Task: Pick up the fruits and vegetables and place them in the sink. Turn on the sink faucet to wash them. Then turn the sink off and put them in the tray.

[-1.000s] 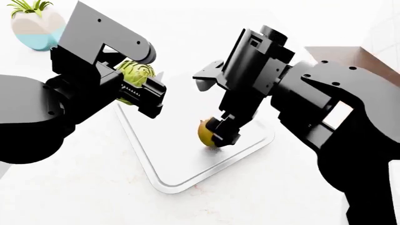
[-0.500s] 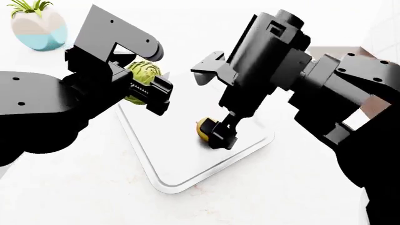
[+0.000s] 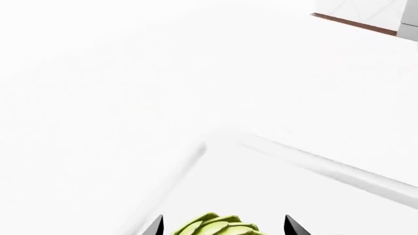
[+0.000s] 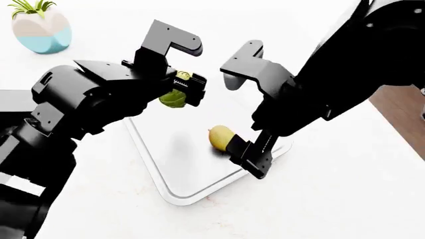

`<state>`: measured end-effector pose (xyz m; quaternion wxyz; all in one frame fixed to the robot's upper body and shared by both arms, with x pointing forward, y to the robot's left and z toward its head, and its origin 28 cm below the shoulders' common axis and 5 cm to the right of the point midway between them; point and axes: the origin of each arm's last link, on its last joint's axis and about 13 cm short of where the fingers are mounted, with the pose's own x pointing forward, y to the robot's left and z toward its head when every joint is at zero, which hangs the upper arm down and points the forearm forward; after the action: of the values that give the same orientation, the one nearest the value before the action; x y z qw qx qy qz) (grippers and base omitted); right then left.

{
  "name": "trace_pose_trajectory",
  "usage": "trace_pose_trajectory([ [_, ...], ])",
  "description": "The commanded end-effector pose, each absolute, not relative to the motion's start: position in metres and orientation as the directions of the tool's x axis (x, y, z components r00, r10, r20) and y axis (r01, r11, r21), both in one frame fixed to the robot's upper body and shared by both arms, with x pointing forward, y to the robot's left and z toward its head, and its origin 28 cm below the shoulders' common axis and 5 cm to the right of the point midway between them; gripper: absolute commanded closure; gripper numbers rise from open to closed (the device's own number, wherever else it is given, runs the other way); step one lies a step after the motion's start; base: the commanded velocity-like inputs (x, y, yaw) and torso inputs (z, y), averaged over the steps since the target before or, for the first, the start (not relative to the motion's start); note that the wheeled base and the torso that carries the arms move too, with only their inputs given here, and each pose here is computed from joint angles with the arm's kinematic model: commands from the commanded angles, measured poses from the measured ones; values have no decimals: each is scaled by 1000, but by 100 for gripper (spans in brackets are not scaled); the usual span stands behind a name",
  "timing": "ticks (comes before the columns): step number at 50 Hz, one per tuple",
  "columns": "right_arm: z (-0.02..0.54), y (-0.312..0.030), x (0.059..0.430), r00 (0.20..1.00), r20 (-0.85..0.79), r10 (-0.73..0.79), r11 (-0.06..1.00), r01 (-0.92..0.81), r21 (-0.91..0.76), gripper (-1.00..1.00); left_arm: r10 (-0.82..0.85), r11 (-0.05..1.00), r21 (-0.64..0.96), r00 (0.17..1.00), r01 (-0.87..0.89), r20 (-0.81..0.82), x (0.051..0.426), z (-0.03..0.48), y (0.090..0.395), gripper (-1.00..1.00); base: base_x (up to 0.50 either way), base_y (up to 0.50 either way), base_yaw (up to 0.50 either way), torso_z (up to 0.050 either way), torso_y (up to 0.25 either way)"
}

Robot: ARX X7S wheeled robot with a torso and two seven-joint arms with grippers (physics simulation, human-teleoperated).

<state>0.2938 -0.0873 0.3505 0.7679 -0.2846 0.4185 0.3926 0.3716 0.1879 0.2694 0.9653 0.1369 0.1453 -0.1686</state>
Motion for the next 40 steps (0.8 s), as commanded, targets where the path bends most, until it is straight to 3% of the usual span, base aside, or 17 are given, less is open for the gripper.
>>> trace_pose_trajectory([
  [1,355,-94,276,382,-841,384,534,-835,-135,-100,-229,910,230,880,345,-415,400,241,179,100,0,0,0,0,0],
  [18,352,-95,280,374,-839,395,536,-835,-120,-100,-223,904,233,860,358,-458,405,228,173,100,0,0,0,1,1],
  [19,352,-95,280,374,-839,396,536,-835,-119,-100,-223,903,234,860,359,-459,405,228,173,-100,0,0,0,0,0],
  [40,351,-93,284,367,-840,400,535,-837,-111,-100,-264,896,229,872,380,-412,381,261,180,-100,0,0,0,0,0],
])
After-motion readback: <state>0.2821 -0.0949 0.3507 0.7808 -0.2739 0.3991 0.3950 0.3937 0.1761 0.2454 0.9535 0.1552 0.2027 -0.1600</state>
